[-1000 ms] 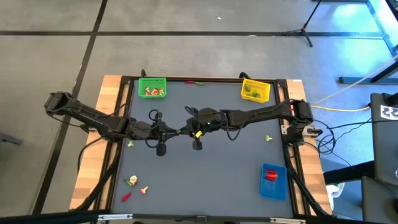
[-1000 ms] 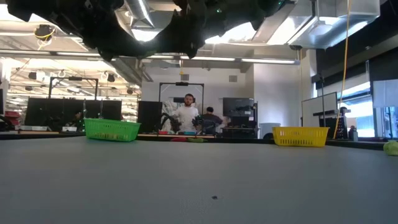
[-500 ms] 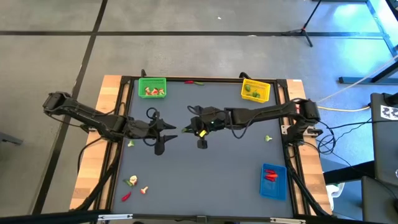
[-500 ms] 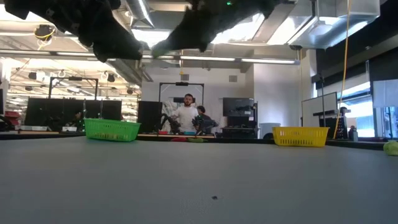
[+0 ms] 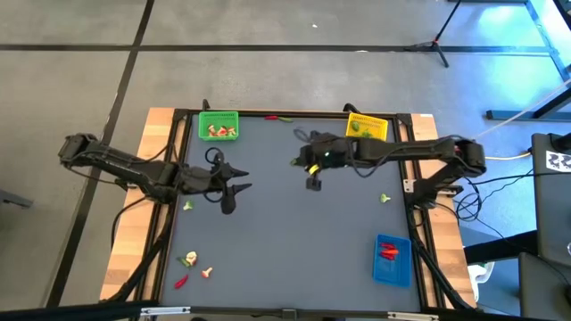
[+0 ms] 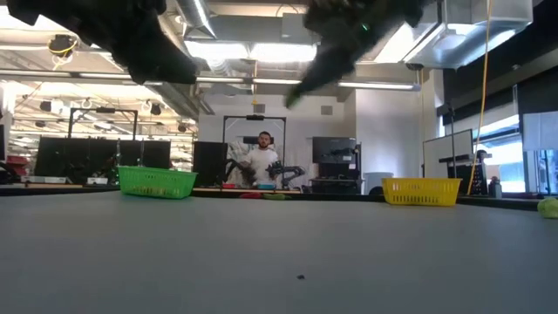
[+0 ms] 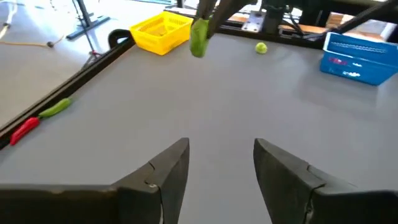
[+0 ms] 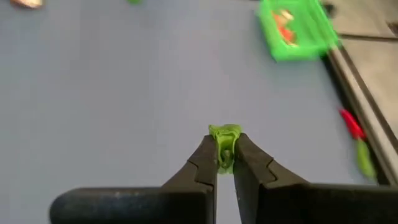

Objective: Sort produce into baskets
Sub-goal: Put the green chili pepper into the yellow bin

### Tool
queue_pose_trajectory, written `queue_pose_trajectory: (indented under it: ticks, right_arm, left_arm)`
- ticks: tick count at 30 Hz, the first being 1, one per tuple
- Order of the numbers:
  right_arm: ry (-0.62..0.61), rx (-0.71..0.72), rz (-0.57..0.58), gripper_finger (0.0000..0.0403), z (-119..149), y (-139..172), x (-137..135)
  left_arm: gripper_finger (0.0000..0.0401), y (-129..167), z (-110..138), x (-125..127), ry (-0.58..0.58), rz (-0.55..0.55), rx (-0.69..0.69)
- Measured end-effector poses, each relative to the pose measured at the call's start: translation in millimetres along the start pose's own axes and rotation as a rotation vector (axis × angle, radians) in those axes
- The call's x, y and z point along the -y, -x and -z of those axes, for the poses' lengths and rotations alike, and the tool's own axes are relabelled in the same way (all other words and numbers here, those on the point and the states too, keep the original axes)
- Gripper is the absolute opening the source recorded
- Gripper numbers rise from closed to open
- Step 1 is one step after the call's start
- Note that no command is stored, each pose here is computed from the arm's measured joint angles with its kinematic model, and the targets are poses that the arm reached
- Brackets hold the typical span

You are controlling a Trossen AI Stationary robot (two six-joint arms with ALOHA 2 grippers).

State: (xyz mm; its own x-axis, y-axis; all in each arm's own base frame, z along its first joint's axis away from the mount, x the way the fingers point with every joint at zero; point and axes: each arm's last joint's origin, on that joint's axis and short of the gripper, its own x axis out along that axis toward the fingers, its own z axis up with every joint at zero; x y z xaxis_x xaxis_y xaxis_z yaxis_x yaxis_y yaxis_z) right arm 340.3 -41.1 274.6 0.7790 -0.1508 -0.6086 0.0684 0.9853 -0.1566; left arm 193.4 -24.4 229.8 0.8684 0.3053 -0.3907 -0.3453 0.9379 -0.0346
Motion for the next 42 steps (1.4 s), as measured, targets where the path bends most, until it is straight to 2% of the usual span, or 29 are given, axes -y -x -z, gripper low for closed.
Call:
queue_pose_trajectory:
  ticks: [8, 15, 19, 27, 35, 38, 42]
  right_arm:
    - [-0.134, -0.083, 0.171, 0.0025, 56.0, 32.9, 62.4]
    - [-0.345, -0.175, 0.39, 0.0025, 106.9, 61.1, 123.6]
    - [-0.454, -0.237, 0.469, 0.0025, 134.9, 69.2, 146.6]
    - [-0.589, -0.354, 0.523, 0.0026, 183.4, 76.4, 156.6]
    - [-0.683, -0.388, 0.58, 0.0028, 201.3, 75.3, 152.8]
    - [-0.719, -0.382, 0.602, 0.0048, 201.5, 75.5, 153.0]
    - [-0.718, -0.383, 0.604, 0.0108, 201.4, 75.5, 152.9]
  left_arm:
    - [0.0171, -4.9, -2.3, -11.4, 0.041, -0.06, 0.002]
    - [0.0171, -7.9, -3.8, -19.3, 0.063, -0.1, 0.003]
    - [0.0171, -9.1, -4.4, -22.8, 0.074, -0.118, 0.005]
    - [0.0171, -9.3, -4.5, -23.6, 0.078, -0.122, 0.005]
    - [0.0171, -8.8, -4.2, -21.7, 0.076, -0.106, 0.003]
    - [0.0171, -8.8, -4.2, -21.7, 0.074, -0.106, 0.003]
    - [0.0171, -8.8, -4.0, -21.6, 0.083, -0.104, 0.002]
